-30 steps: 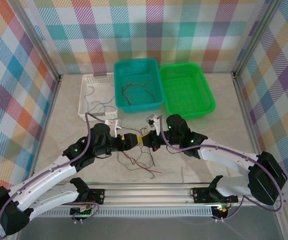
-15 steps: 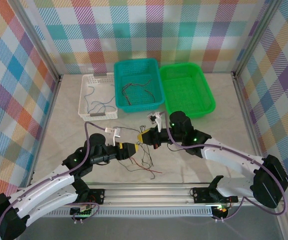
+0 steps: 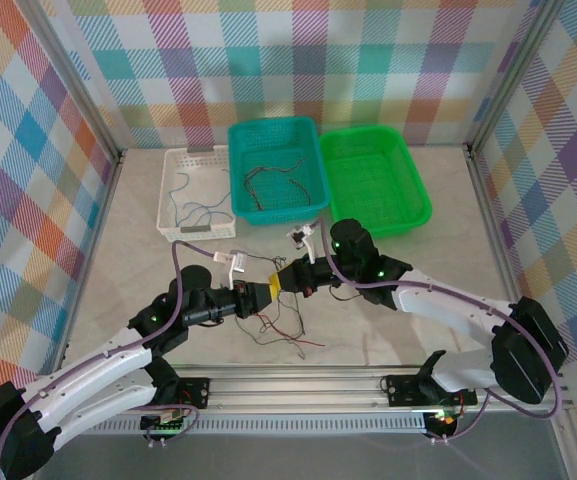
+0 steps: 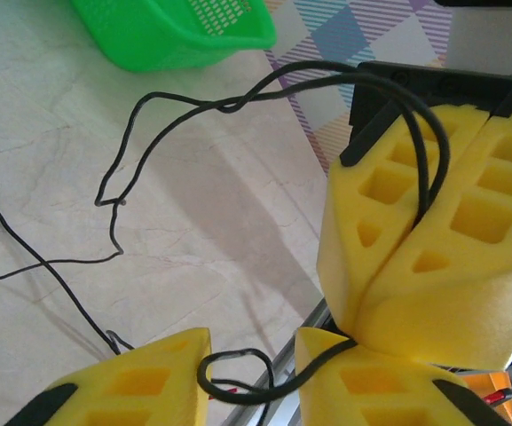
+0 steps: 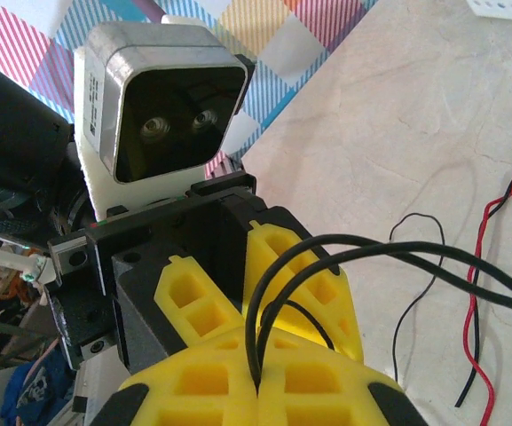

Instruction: Untangle the cables

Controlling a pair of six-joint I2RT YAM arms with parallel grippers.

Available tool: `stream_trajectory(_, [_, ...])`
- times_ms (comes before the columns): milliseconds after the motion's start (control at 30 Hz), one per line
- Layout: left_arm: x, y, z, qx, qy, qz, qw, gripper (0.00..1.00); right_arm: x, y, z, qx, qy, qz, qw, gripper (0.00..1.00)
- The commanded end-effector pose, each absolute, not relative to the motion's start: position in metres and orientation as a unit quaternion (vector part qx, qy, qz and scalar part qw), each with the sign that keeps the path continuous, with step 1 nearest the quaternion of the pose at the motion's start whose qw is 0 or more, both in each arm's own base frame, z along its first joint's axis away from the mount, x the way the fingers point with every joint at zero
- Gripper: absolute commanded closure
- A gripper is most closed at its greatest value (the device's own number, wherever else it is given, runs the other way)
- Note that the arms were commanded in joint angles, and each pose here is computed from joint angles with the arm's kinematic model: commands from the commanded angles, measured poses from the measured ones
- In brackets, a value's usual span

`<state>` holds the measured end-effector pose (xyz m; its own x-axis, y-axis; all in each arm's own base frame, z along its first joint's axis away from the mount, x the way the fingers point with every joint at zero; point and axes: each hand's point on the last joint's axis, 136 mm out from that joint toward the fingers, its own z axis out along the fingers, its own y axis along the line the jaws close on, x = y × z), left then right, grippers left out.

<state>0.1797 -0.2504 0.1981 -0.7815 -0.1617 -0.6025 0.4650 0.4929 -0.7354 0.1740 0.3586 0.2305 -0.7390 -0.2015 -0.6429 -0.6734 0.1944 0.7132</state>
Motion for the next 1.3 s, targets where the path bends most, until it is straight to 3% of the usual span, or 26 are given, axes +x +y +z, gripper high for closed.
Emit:
stream_trajectory(0, [0.18, -0.255, 0.206, 0.102, 0.787, -0.513, 0.327, 0.74, 0.171, 0.365, 0.251, -0.307, 0.719, 0.588, 0.208, 1.0])
stream_trajectory(200, [0.179, -0.254, 0.2, 0.101, 0.79, -0.511, 0.325, 0.83, 0.173, 0.363, 0.252, -0.304, 0.722, 0.585, 0.211, 1.0])
stream_trajectory(333, [0.178, -0.252, 0.199, 0.102, 0.792, -0.506, 0.325, 0.83, 0.173, 0.359, 0.255, -0.303, 0.722, 0.583, 0.216, 1.0])
stream_trajectory(400, [0.176, -0.249, 0.2, 0.105, 0.793, -0.502, 0.328, 0.78, 0.173, 0.356, 0.257, -0.303, 0.722, 0.581, 0.221, 1.0])
stream_trajectory(567, [0.164, -0.244, 0.216, 0.128, 0.786, -0.507, 0.331, 0.5, 0.171, 0.35, 0.261, -0.306, 0.721, 0.581, 0.223, 1.0])
stream_trajectory(667, [0.159, -0.242, 0.222, 0.142, 0.781, -0.508, 0.335, 0.4, 0.165, 0.349, 0.266, -0.316, 0.711, 0.591, 0.212, 1.0])
stream_trajectory(1000, [0.157, -0.233, 0.248, 0.145, 0.744, -0.522, 0.392, 0.39, 0.148, 0.348, 0.278, -0.342, 0.687, 0.617, 0.172, 1.0])
stream_trajectory(1267, [0.143, -0.252, 0.254, 0.187, 0.722, -0.564, 0.355, 0.44, 0.15, 0.356, 0.278, -0.336, 0.689, 0.627, 0.139, 1.0])
